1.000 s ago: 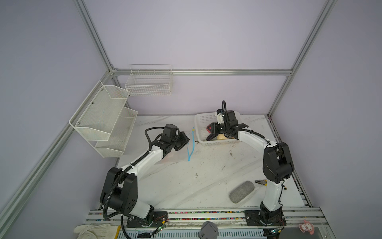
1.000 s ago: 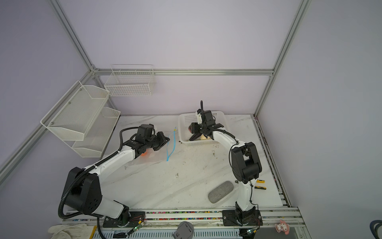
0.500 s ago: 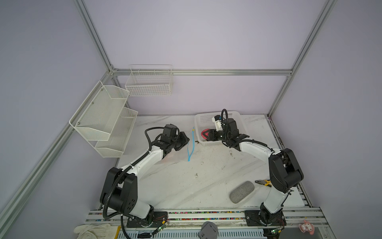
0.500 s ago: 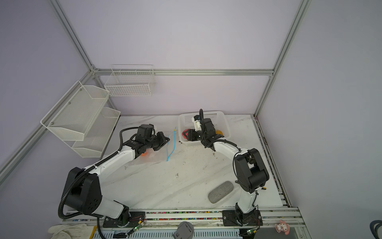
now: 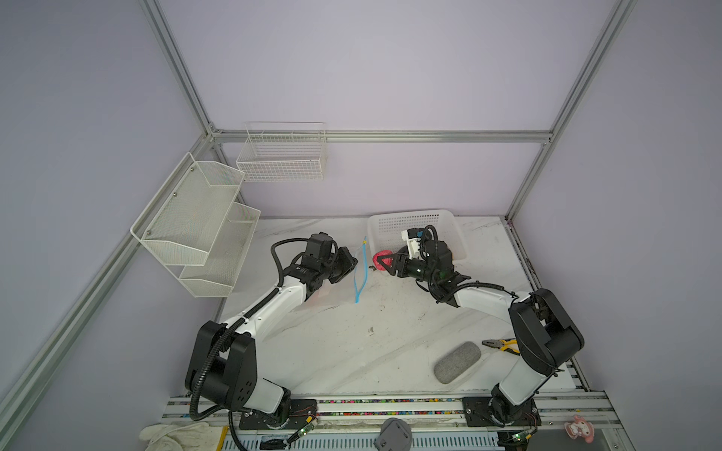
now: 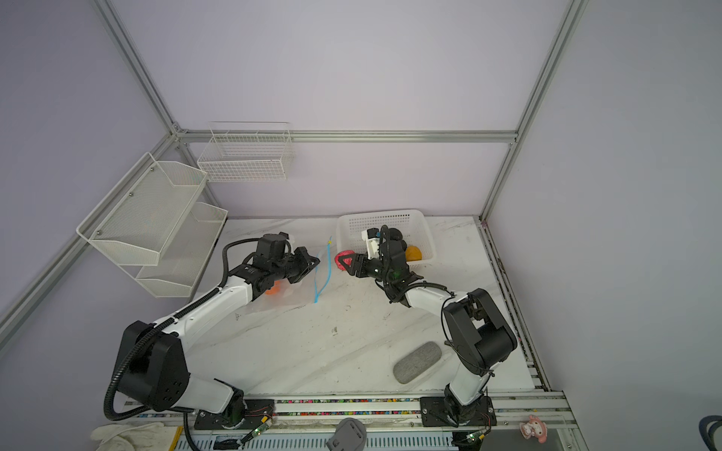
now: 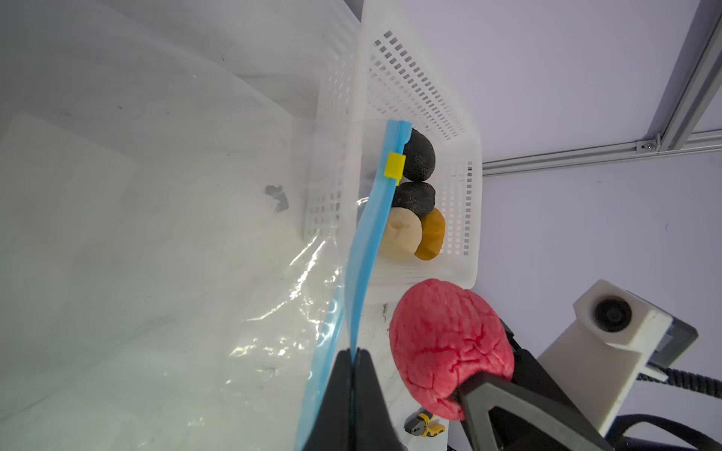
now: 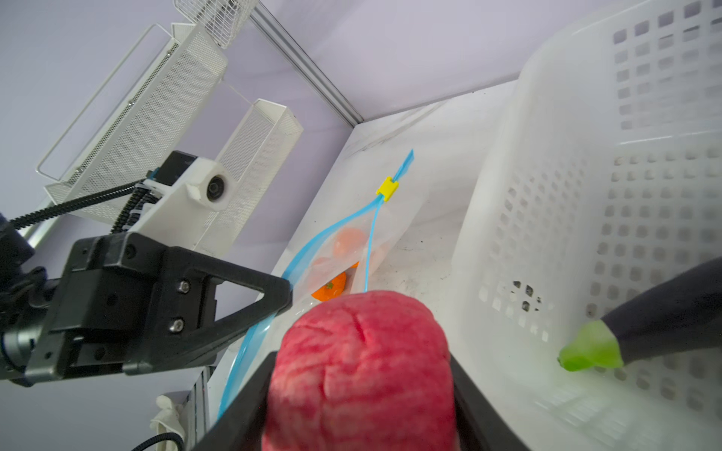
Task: Place the food in the zip-top bag and seal the zipper
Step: 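Lower the pink dough ball with the right gripper into the open bag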
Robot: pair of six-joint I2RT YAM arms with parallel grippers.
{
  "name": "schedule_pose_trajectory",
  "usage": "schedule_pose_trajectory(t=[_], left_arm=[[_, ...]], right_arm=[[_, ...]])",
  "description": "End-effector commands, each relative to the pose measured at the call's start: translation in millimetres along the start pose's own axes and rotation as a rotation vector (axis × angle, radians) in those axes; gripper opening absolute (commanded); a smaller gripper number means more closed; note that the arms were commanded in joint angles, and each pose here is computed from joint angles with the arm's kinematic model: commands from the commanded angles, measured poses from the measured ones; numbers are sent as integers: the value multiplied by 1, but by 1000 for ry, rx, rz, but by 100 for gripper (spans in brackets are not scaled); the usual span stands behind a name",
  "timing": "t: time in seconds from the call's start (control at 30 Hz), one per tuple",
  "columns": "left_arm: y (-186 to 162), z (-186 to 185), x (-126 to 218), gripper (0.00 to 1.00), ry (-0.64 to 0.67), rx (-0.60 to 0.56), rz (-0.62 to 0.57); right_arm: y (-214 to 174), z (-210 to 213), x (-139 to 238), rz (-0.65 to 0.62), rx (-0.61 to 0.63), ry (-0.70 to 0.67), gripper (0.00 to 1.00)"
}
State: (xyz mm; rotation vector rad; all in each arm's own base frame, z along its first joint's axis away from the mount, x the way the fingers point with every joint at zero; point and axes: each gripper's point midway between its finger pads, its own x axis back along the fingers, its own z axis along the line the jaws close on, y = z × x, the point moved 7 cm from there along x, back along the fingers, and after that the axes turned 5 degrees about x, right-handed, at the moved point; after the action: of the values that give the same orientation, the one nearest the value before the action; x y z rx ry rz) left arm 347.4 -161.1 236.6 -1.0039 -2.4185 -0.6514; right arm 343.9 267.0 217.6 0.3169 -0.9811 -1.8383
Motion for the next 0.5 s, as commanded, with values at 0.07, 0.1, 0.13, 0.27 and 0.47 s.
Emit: schedule_pose_trajectory(t=[0.07,0.1,0.13,0.27,0.47], left_arm=[[5,-18,14,0,-64,-30,-32],[6,-18,14,0,-64,-30,-36],[6,-18,15,0,-65,-31,-38],[5,-18,15,0,-65,-31,-36],[6,-20,16,0,-74,-32,-32]], right_arm=[[10,27,-6,-57,-28,147,41],[10,29,-5,-64,-33,158,40],[10,31,-6,-71,-40,167,40],[7,32,-10,-81,-79,191,38],[2,29,-18,-74,-118,215,36]])
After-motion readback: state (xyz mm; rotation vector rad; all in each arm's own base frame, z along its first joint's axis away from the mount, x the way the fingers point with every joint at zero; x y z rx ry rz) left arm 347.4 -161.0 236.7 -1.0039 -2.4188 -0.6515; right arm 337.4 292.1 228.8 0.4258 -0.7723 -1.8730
